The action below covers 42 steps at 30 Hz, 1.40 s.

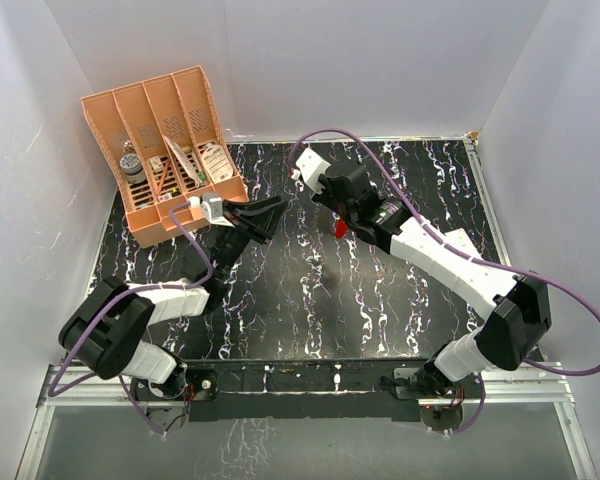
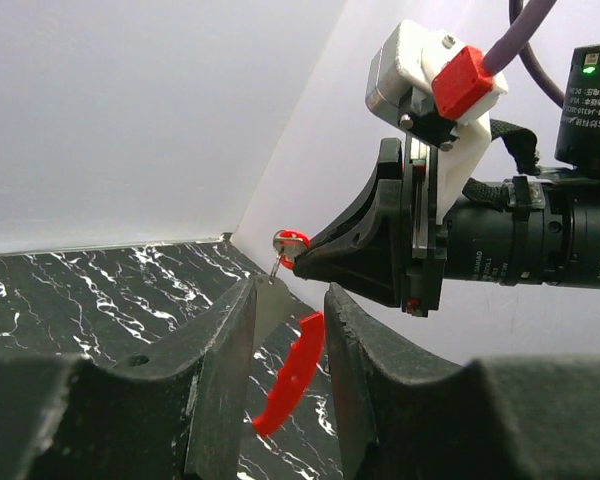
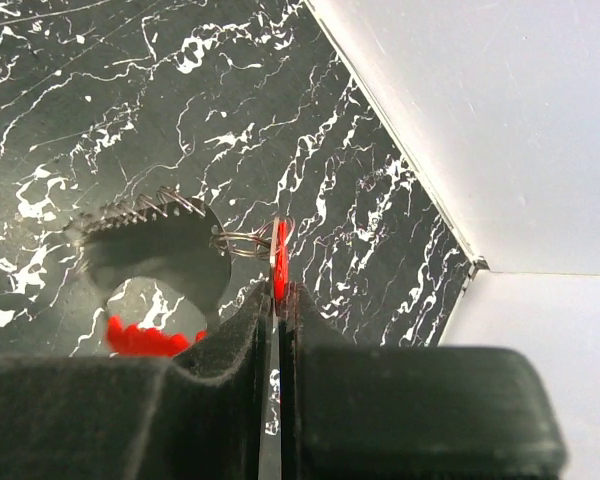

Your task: Put the keys on the keyring

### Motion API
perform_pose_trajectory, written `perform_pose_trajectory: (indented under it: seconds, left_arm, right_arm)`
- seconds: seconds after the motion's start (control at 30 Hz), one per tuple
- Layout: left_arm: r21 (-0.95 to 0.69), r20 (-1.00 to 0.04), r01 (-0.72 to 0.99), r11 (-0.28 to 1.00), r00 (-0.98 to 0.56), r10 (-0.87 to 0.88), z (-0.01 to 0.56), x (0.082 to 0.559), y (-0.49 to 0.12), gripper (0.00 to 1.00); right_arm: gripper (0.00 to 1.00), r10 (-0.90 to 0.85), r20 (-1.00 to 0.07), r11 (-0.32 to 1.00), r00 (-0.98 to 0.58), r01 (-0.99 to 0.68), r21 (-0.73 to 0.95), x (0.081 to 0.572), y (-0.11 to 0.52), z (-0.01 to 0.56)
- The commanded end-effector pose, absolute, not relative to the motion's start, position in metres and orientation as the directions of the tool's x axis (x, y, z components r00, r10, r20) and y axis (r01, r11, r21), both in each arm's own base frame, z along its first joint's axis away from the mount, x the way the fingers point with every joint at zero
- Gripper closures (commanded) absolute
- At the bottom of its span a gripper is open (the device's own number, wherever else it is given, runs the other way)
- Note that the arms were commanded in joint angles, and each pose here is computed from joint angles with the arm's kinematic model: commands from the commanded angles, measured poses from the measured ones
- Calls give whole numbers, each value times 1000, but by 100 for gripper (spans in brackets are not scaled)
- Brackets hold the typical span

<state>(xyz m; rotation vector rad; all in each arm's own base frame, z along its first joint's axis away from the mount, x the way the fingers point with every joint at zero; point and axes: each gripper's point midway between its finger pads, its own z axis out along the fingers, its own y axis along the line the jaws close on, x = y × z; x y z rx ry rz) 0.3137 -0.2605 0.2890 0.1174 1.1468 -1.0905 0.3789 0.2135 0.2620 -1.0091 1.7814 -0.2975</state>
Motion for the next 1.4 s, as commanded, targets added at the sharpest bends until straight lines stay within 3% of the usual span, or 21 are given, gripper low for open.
perform_pose_trajectory:
  seconds: [0.0, 0.43, 0.77, 1.07, 1.37]
  left_arm:
    - [-384, -735, 758, 527, 95, -672, 319, 302, -244, 67]
    - [-380, -748, 728, 571, 121, -653, 318, 292, -229, 68]
    - [-388, -756, 708, 590, 122, -643, 319, 287, -220, 69]
    - [-371, -775, 745, 555, 82, -627, 317, 283, -232, 69]
    - [-326, -809, 835, 443, -4, -588, 312, 275, -264, 67]
  right_arm:
    - [100, -731, -680, 637, -52, -409, -654, 378, 215, 310]
    - [100, -797, -600, 576, -67, -382, -723, 368, 217, 320]
    - [100, -882, -449, 468, -139, -354, -810, 358, 201, 320]
    - [100, -778, -629, 567, -6, -439, -697, 343, 227, 345]
    - [100, -728, -685, 595, -26, -521, -612, 341, 249, 339]
